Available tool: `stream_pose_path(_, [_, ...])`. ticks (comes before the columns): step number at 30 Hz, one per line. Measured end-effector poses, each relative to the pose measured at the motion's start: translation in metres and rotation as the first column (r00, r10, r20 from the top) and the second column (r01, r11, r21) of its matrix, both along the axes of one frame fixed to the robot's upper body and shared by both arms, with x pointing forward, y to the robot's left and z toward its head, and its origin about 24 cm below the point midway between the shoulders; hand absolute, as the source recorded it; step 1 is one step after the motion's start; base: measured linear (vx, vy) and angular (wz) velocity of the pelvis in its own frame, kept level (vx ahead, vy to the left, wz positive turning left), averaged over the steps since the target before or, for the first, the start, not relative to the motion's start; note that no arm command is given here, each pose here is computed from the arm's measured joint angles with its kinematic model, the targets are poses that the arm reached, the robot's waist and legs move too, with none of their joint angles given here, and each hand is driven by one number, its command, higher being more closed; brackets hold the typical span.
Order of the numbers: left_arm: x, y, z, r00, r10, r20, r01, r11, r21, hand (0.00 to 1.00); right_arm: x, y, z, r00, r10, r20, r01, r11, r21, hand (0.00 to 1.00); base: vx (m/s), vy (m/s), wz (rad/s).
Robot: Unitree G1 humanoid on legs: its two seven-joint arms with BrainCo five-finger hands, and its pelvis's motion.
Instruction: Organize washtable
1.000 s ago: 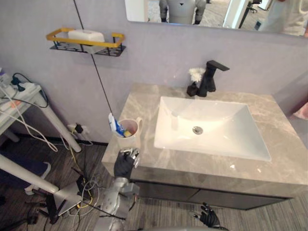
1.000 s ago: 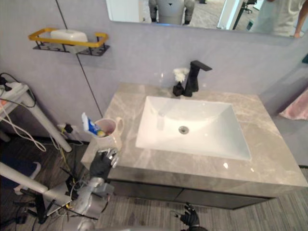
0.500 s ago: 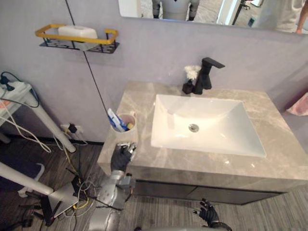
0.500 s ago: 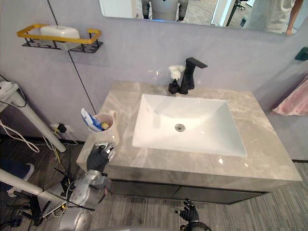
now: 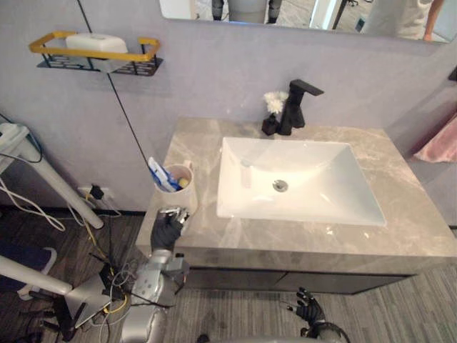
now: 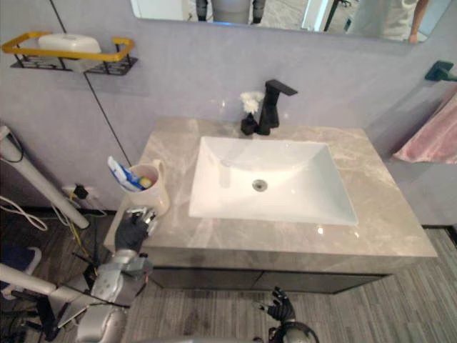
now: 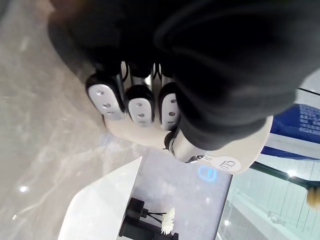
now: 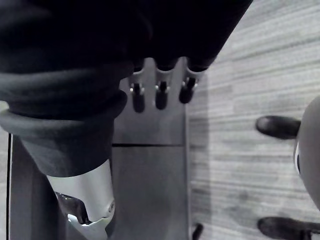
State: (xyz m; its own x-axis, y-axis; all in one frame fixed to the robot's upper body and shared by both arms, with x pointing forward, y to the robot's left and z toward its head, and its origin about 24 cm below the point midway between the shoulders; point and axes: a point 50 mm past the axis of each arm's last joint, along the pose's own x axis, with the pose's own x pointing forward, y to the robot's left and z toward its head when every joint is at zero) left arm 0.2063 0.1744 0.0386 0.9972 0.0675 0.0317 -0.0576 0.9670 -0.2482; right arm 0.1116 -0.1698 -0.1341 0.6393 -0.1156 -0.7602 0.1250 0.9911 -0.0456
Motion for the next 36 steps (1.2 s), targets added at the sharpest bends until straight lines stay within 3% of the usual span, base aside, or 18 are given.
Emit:
stream_pose_path(15, [0.014,0.011,0.013,0.999,0.025,0.047,-0.028,0.998,0.064,1.0,-0.001,-0.002,0.0,1.0,0.0,-0.006,0.0,1.0,-0.007,0.0,-0.02,-0.007,-0.11])
stream_pose_path(21, [0.024,0.017,0.016,0.997,0.049,0.056,-0.055,0.993,0.103,1.0,-0.021,-0.023,-0.015,0.987,-0.102,-0.127,0.099,0.995,-0.028,0.0,-0.03,-0.013,-0.08])
stream_pose_path(36, [0.035,0.041,0.018,0.988,0.141,0.061,-0.147,0.981,0.124,1.0,-0.016,-0.023,-0.013,0.989,-0.1,-0.109,0.098,0.995,-0.029,0.0,-0.03,-0.018,-0.03])
